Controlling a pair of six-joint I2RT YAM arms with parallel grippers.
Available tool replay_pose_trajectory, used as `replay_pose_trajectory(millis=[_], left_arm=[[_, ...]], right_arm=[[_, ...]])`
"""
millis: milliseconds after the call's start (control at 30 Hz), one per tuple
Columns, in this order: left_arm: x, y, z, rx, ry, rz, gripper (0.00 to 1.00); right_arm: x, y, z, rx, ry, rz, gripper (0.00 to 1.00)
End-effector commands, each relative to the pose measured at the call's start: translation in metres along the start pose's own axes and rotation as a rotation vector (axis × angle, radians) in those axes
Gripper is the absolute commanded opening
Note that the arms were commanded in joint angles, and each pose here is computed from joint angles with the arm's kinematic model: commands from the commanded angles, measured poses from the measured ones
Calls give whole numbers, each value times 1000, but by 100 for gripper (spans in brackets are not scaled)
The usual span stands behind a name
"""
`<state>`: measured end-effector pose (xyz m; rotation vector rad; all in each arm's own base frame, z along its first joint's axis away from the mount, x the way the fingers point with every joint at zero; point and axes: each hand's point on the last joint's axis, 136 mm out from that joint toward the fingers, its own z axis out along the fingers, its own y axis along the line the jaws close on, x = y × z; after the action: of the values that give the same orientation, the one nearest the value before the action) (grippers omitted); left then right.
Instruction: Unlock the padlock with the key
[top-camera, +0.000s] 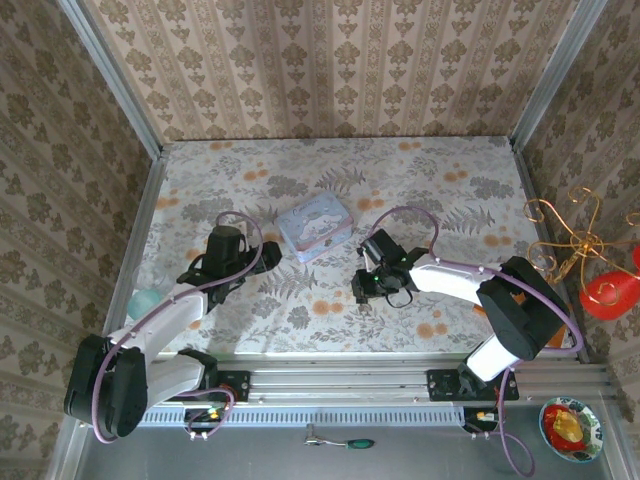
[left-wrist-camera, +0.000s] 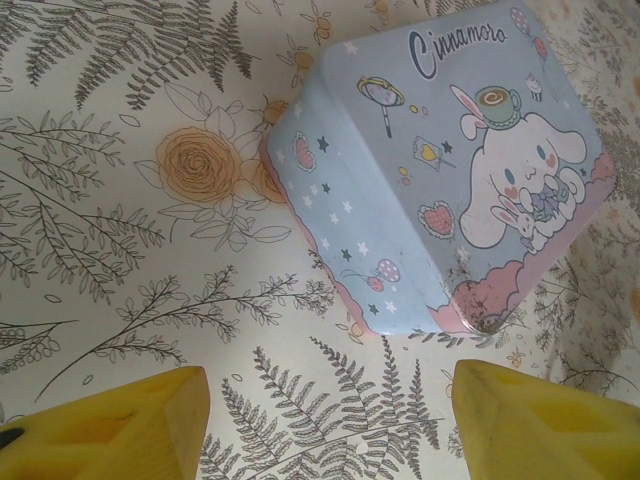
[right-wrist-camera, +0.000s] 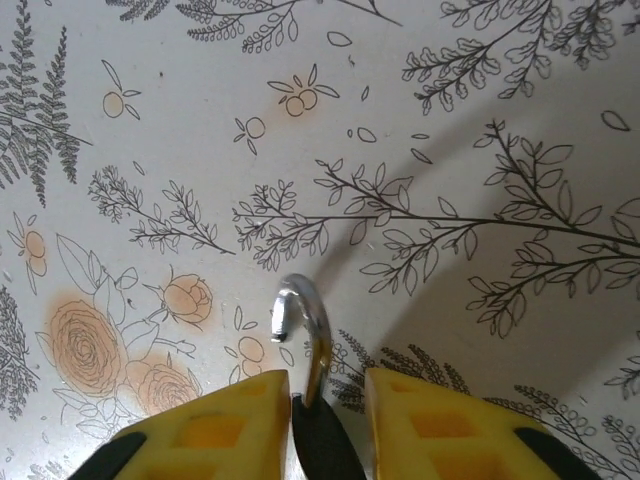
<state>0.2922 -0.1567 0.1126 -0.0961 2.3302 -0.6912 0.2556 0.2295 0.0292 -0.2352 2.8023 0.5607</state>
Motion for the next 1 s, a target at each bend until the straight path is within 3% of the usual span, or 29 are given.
replay_pose_trajectory(millis=[0, 267, 333, 367, 400, 433, 567, 667, 867, 967], left_arm=[[-5, 1, -4, -5, -16, 19, 67], [-14, 1, -5, -19, -27, 26, 68], [-19, 2, -7, -38, -34, 38, 80], [-23, 2, -8, -48, -39, 40, 86], [-25, 2, -9, -55, -42, 40, 90], [-29, 1, -9, -57, -49, 39, 98], [-42, 1, -11, -86, -81, 40, 100], [-53, 13, -16, -170, -125, 19, 100], [-74, 23, -26, -262, -217, 36, 100], [-88, 40, -40, -370, -318, 50, 100]], right_arm=[[-9, -3, -7, 47, -21, -29, 31], [-22, -11, -27, 141, -64, -84, 45], [-29, -14, -36, 173, -89, -116, 51], [-32, -13, -41, 177, -103, -137, 63], [-37, -15, -47, 198, -127, -160, 95], [-43, -19, -55, 236, -160, -176, 100], [-68, -31, -85, 358, -310, -260, 100], [-83, -25, -102, 359, -432, -359, 100], [-92, -25, -106, 416, -533, -589, 100], [-92, -34, -106, 471, -568, -650, 100]])
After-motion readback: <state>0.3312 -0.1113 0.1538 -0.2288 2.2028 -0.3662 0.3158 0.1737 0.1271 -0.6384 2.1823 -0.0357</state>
